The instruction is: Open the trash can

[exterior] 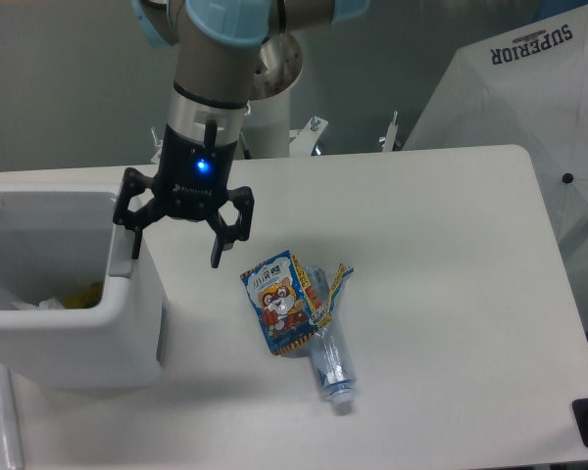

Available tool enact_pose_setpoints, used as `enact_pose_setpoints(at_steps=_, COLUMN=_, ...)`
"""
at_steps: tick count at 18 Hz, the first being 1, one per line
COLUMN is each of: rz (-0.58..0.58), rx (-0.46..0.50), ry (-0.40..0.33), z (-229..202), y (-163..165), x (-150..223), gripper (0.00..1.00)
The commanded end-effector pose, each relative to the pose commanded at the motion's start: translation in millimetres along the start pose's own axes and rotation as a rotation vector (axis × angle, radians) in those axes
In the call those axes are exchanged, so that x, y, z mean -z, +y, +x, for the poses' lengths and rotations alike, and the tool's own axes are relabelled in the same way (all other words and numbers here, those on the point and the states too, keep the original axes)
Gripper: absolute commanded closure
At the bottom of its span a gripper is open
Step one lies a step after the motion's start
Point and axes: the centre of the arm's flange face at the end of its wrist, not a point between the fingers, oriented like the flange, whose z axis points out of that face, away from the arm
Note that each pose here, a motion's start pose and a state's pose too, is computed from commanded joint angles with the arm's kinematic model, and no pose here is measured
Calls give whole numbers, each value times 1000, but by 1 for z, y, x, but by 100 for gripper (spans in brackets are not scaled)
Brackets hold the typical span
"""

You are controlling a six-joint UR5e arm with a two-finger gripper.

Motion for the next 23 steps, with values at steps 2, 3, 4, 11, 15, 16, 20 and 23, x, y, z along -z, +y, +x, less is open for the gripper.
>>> enact_pose_setpoints(at_steps=2, rz=24, rx=-25, ry=-60, z=-24, y=-10, x=14, gripper=0)
enact_pose_setpoints(at_steps=3, rz=22, rx=-44, ry=-99, z=-33, y=-10, x=18, gripper=0)
enact_pose_setpoints(at_steps=4, rz=14, rx=-53, ry=-136, z=-46, y=-8, x=19, gripper=0)
enact_pose_setpoints(at_steps=11, rz=-26, rx=-82, ry=-347, z=-126, y=-4, x=47, gripper=0)
enact_pose_setpoints(at_steps=15, rz=-106, rx=-197, ry=-435, z=-149, y=4, x=54, gripper=0)
enact_pose_setpoints(at_steps=16, rz=-140, rx=-227, ry=-438, z=-151, y=7, x=57, gripper=0)
enact_pose_setpoints(at_steps=20, rz=-309, rx=-408, ry=-440, z=-164, y=24, x=65, gripper=0)
enact_pose_setpoints(at_steps=23, rz=-342, rx=-462, ry=-445, z=-167, y=32, x=69, gripper=0)
